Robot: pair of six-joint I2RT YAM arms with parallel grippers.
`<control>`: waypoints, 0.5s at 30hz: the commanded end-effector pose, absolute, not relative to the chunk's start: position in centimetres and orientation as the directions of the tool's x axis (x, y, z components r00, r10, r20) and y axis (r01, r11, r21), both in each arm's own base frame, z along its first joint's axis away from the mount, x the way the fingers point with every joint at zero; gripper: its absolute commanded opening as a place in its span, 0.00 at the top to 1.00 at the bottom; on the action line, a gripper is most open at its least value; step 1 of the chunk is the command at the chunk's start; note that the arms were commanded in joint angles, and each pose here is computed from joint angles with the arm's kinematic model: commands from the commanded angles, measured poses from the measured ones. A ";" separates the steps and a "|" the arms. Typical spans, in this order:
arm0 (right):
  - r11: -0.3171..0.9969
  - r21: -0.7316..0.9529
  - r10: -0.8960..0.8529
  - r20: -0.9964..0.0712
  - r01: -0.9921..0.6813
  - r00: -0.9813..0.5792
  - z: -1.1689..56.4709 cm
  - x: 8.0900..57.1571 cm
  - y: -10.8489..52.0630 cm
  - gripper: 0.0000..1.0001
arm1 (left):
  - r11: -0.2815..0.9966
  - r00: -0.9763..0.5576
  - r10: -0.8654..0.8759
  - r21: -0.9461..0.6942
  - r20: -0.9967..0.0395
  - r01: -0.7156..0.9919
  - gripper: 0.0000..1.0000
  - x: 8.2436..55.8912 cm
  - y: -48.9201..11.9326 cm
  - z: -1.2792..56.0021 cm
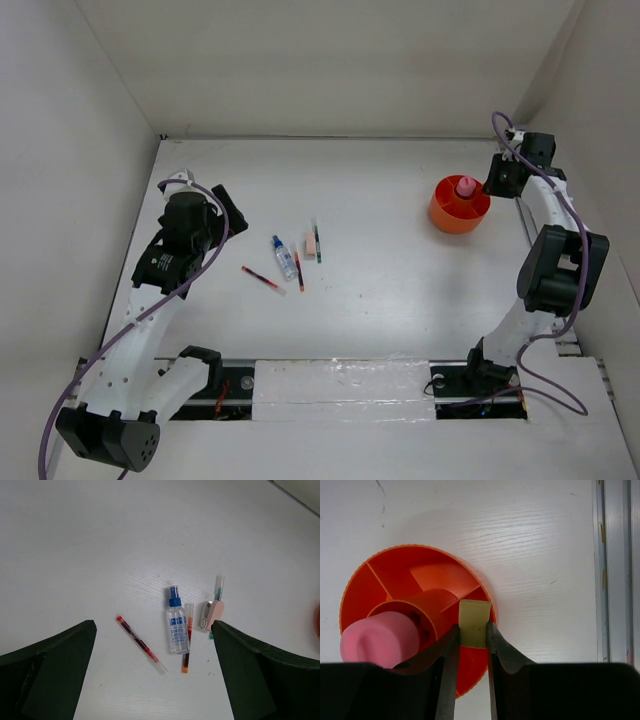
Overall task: Sort the stationery into containers
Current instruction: Place the stationery in the storage box.
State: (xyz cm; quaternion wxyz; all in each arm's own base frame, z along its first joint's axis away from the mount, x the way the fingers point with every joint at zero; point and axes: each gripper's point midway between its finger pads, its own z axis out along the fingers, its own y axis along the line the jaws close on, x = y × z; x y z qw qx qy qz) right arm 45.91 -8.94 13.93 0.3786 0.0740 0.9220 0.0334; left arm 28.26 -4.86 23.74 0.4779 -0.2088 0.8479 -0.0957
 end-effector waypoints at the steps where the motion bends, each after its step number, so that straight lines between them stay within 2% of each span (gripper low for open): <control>1: 0.987 0.108 0.157 -0.759 0.115 -0.632 17.3 46.1 -8.8 0.97 | 0.899 -0.439 -0.435 -0.358 -0.786 -0.250 0.00 28.5 -4.8 24.0; 15: 0.985 0.097 0.167 -0.733 0.141 -0.659 15.6 44.6 -8.5 0.91 | 0.899 -0.439 -0.435 -0.358 -0.786 -0.250 0.00 28.5 -4.8 24.0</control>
